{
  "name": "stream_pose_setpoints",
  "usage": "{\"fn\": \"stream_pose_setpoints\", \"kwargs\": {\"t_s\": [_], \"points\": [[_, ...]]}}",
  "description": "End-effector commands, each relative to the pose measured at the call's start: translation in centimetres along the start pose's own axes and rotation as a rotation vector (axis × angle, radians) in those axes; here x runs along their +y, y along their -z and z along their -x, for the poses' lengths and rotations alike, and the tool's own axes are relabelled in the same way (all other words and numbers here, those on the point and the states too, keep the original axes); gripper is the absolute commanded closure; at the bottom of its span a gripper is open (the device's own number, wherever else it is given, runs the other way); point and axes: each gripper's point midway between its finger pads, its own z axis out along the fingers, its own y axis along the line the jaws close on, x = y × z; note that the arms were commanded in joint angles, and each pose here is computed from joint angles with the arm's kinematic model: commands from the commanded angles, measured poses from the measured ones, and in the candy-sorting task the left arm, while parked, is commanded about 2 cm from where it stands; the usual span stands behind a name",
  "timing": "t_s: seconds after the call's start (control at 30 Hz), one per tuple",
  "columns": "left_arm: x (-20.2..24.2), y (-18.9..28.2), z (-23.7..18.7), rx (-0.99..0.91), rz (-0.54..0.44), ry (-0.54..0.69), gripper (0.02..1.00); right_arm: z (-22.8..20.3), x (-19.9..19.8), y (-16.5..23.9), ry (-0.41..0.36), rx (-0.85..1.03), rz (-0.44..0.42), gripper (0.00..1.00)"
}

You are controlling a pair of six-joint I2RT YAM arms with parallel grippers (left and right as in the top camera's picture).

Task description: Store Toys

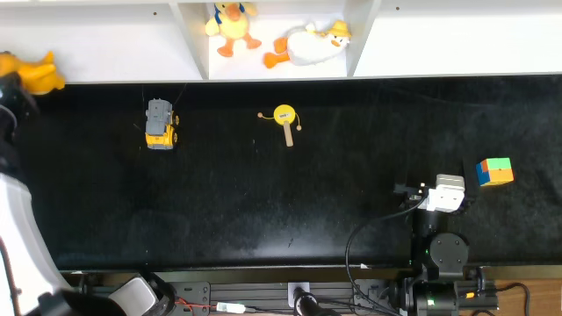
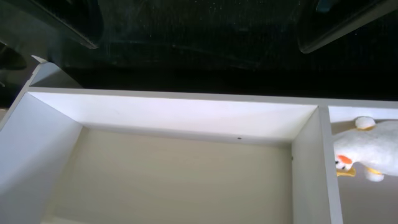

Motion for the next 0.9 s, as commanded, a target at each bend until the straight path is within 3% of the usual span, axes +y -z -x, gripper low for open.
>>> {"fn": "stream_pose_setpoints", "kwargs": {"t_s": [0.03,0.4,0.9], "points": [[0.3,-2.5,0.4,0.029,0.004,0.009,0.814,-0.4,0.1,0.0,0.003,0.002,0.004,0.005],[-1.0,-5.5,1.5,0.008,-0.026,-0.021,0.787,-0.4,0.1,0.0,0.003,0.002,0.004,0.005],[-0.7,-7.7,-0.2,0.066,0.084,-0.045,0.781,-0.4,0.1,0.0,0.003,0.002,0.004,0.007]]}}
